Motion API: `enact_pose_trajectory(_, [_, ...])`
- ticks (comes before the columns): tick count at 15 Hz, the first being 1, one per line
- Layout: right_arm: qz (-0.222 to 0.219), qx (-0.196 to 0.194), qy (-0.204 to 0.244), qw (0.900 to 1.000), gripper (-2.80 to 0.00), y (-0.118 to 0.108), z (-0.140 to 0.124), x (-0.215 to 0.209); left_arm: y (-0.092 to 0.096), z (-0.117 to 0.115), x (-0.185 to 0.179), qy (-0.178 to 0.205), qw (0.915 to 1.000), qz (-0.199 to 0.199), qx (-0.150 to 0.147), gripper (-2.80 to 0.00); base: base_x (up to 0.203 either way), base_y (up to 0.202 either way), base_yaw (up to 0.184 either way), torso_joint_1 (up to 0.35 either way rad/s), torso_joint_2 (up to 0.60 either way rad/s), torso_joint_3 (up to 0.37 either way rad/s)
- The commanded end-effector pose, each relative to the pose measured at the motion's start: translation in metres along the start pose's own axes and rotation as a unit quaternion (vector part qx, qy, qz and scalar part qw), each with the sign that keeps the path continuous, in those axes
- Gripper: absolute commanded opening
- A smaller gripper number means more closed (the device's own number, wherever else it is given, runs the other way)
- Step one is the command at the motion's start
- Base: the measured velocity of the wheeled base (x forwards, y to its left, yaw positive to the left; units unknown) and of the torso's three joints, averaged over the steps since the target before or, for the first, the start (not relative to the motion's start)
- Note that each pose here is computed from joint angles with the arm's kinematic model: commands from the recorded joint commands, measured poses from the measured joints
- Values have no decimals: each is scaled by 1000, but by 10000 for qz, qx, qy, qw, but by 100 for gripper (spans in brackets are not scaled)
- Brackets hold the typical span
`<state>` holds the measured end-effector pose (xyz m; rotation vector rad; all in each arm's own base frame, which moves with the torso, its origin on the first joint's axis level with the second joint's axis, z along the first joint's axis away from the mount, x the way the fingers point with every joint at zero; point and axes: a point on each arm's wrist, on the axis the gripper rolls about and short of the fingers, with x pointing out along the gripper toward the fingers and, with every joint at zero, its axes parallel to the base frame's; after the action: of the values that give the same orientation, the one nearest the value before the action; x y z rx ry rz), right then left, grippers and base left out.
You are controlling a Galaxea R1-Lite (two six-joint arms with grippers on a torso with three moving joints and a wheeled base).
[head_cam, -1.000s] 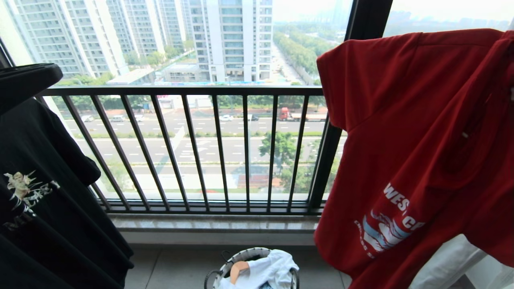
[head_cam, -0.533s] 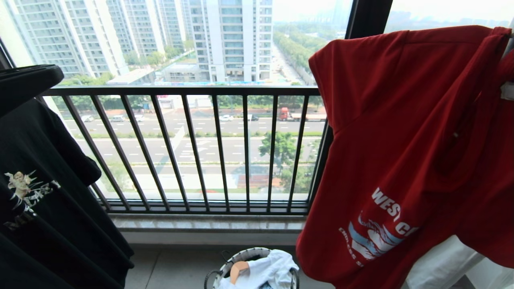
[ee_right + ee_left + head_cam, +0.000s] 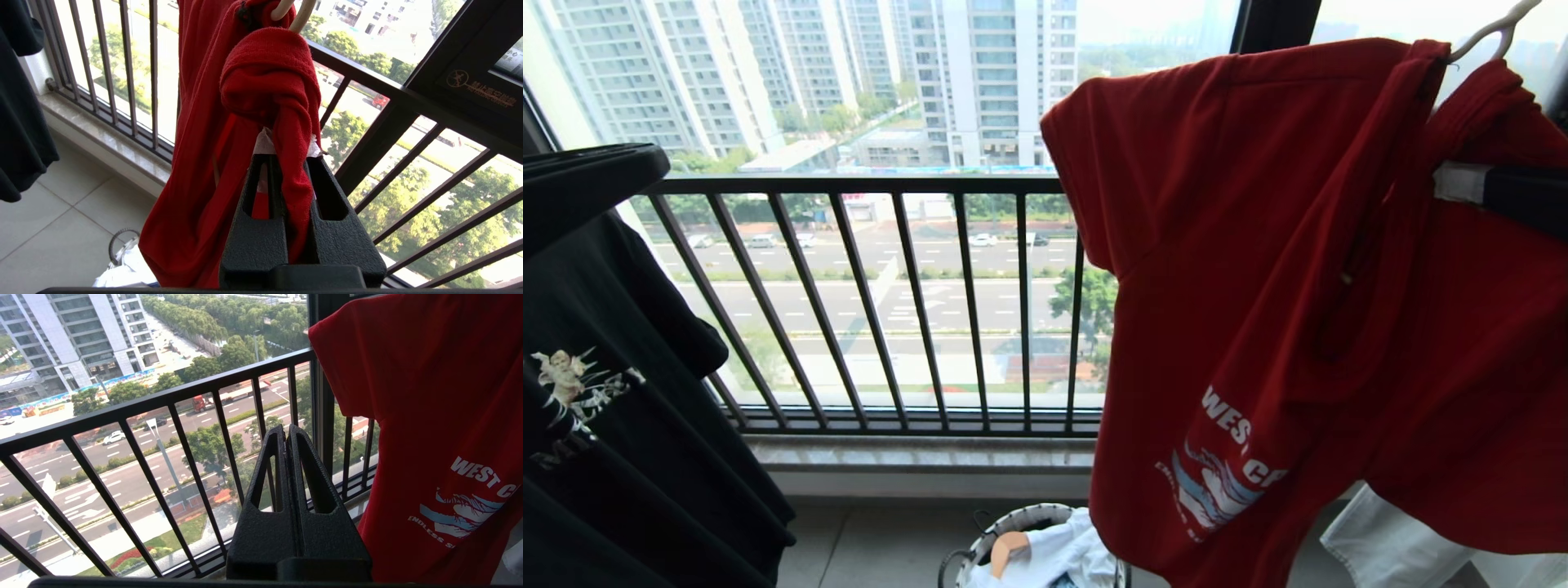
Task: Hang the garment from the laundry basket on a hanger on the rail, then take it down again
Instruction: Hang the clothes rack on the clothesline
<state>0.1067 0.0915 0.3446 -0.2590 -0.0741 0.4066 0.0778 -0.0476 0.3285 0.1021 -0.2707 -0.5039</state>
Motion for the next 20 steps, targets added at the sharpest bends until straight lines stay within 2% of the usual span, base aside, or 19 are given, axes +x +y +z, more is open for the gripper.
enact_pose_trajectory(1, [-44, 29, -45, 10000, -280, 24, 3, 19, -1, -3, 5, 85, 10000, -14, 17, -280, 0, 0, 0, 0, 0, 0])
enact_pose_trajectory(4, [-283, 106, -99, 9995, -280, 48, 4, 43, -2, -7, 9, 174, 9998, -30, 28, -280, 0, 0, 0, 0, 0, 0])
enact_pose_trajectory(7, [-335, 119, -112, 9993, -280, 58, 4, 58, -2, -8, 9, 183, 9998, -48, 80, -280, 0, 0, 0, 0, 0, 0])
enact_pose_trajectory(15, [-486, 52, -92, 9988, -280, 74, 14, 80, -1, -4, 4, 87, 9999, -20, 78, -280, 0, 0, 0, 0, 0, 0])
enact_pose_trajectory(20, [-742, -2, -67, 9972, -280, 78, 21, 93, 0, -2, 0, 14, 10000, -2, 77, -280, 0, 0, 0, 0, 0, 0])
